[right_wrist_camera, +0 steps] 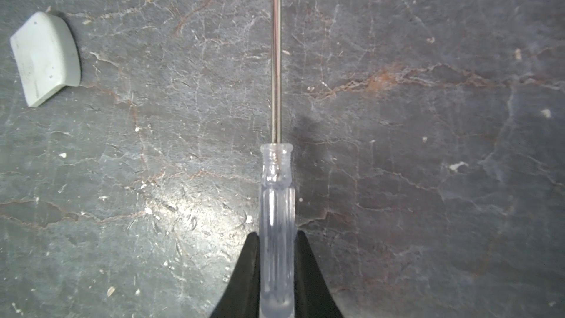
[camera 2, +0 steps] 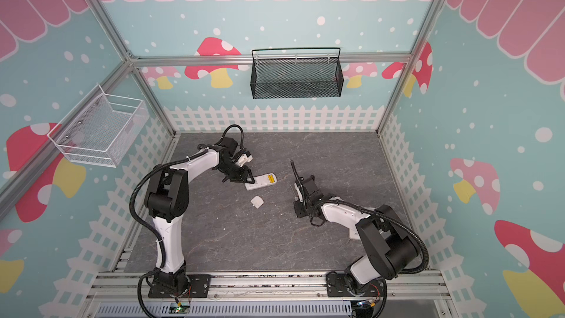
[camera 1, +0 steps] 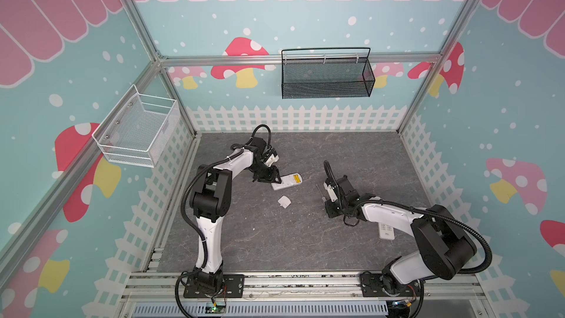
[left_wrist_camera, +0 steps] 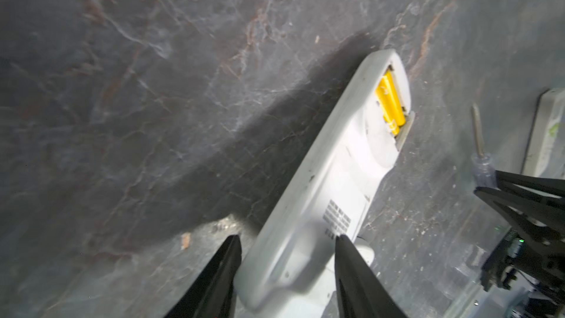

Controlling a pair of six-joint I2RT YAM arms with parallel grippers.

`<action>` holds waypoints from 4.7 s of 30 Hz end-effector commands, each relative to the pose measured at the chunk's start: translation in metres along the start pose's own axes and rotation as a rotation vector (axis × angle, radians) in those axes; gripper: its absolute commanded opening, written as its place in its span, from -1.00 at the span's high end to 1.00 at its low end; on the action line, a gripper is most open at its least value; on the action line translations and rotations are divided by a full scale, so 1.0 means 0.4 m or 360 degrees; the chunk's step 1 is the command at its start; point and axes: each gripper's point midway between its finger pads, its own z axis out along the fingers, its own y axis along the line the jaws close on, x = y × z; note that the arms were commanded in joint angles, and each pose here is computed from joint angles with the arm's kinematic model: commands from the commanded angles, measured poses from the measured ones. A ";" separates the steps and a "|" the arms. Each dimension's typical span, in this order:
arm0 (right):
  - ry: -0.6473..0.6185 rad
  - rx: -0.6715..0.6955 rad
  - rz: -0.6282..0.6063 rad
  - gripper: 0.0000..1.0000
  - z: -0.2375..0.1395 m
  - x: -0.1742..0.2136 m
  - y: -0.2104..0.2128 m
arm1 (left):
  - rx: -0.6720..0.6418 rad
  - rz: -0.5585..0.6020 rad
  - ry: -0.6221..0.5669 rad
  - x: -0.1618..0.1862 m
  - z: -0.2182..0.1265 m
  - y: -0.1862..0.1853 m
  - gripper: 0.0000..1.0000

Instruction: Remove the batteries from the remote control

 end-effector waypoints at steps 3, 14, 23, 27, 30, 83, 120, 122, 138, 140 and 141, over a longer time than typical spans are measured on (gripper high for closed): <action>-0.0006 -0.0013 0.0013 0.77 0.000 0.003 0.001 | -0.0155 0.0075 -0.0016 0.004 -0.031 0.020 -0.14; -0.0053 -0.0028 0.0016 0.76 0.000 -0.003 -0.001 | -0.0527 0.0422 0.0001 0.066 -0.016 -0.016 -0.63; -0.0081 -0.0052 0.0020 0.76 -0.012 -0.016 0.007 | -0.0837 0.0522 -0.0003 0.065 0.004 0.038 -0.78; -0.0124 -0.0065 0.0030 0.76 -0.027 -0.009 0.006 | -0.0900 0.0525 0.0001 0.063 0.009 0.062 -0.78; -0.0121 -0.0055 0.0024 0.76 -0.029 -0.005 0.003 | -0.0952 0.0523 0.0004 0.054 0.008 0.080 -0.78; -0.1066 0.0247 -0.1504 0.75 -0.252 -0.308 0.153 | 0.0778 0.0227 -0.0470 0.008 -0.372 -0.396 -0.53; -0.1232 0.0256 -0.1150 0.06 -0.317 -0.311 0.146 | 0.0707 0.0242 -0.0496 -0.014 -0.376 -0.407 1.00; -0.1294 0.0270 -0.1095 -0.11 -0.342 -0.300 0.133 | 0.0692 0.0246 -0.0554 -0.024 -0.415 -0.402 1.00; -0.1347 0.0256 -0.0371 -0.99 -0.409 -0.334 0.013 | 0.0821 0.0127 -0.0725 -0.014 -0.482 -0.347 1.00; -0.1300 0.0176 -0.0298 -0.99 -0.390 -0.351 0.020 | 0.0860 0.0069 -0.0767 -0.019 -0.497 -0.325 1.00; -0.1273 0.0117 -0.0264 -0.99 -0.383 -0.364 0.030 | 0.0876 0.0044 -0.0791 -0.021 -0.506 -0.314 1.00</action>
